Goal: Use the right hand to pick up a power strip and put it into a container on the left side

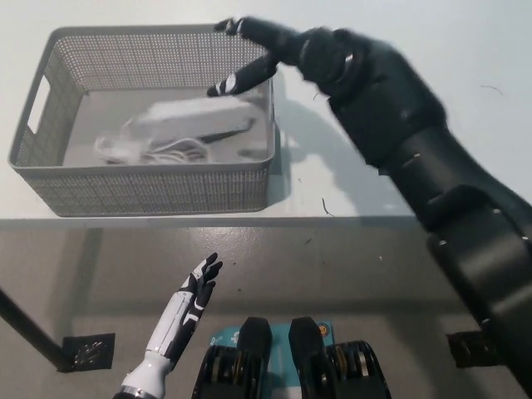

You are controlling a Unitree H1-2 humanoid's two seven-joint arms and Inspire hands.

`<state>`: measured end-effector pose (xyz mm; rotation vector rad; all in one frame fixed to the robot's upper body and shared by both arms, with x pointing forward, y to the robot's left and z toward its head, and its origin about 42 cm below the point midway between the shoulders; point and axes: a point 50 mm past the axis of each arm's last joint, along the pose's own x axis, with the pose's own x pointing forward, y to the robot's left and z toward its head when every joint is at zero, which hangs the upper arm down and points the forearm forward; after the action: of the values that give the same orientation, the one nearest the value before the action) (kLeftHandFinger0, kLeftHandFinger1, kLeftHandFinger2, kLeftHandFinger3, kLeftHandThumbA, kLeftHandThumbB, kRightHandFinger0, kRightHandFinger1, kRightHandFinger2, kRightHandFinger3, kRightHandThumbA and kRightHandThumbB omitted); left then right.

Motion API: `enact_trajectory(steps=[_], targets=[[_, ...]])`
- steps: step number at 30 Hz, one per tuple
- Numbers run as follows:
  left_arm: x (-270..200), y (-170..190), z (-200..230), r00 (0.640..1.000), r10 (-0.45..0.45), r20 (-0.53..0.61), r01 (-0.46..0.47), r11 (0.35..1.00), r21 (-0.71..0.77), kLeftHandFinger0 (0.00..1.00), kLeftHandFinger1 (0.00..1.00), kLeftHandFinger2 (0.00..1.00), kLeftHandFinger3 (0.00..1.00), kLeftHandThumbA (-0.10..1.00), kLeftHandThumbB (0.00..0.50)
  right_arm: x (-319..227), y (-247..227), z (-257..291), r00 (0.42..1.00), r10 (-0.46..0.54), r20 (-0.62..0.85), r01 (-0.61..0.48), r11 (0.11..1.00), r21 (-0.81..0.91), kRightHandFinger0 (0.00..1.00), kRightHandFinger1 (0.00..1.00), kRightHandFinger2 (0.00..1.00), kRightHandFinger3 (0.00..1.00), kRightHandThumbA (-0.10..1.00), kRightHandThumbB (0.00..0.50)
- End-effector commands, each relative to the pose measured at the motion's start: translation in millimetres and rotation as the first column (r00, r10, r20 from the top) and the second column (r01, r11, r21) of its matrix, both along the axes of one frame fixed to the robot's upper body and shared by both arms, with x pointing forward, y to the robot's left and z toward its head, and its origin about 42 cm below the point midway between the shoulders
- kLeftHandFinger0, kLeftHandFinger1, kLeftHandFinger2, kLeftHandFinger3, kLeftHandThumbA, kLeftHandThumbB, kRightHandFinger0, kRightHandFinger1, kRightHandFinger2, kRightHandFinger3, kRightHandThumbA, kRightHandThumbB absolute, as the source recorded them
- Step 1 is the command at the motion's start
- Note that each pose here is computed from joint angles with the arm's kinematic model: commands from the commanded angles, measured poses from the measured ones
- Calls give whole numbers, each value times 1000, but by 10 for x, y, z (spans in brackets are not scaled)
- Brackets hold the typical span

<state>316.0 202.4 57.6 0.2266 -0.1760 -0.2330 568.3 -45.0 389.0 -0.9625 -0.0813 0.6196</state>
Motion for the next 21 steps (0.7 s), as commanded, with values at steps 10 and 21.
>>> enact_trajectory(steps=[10,21], targets=[[48,6,177,995,-39,93,37,999,22,1000,1000,1000,1000,1000,75,-2414,-1691,3392,508,456,731,-860,323,396,1000,1000,1000,1000,1000,376],[40,9,151,996,-29,84,28,999,14,1000,1000,1000,1000,1000,78,-3291,-2299,2805,323,107,940,-920,267,286,1000,1000,1000,1000,1000,377]])
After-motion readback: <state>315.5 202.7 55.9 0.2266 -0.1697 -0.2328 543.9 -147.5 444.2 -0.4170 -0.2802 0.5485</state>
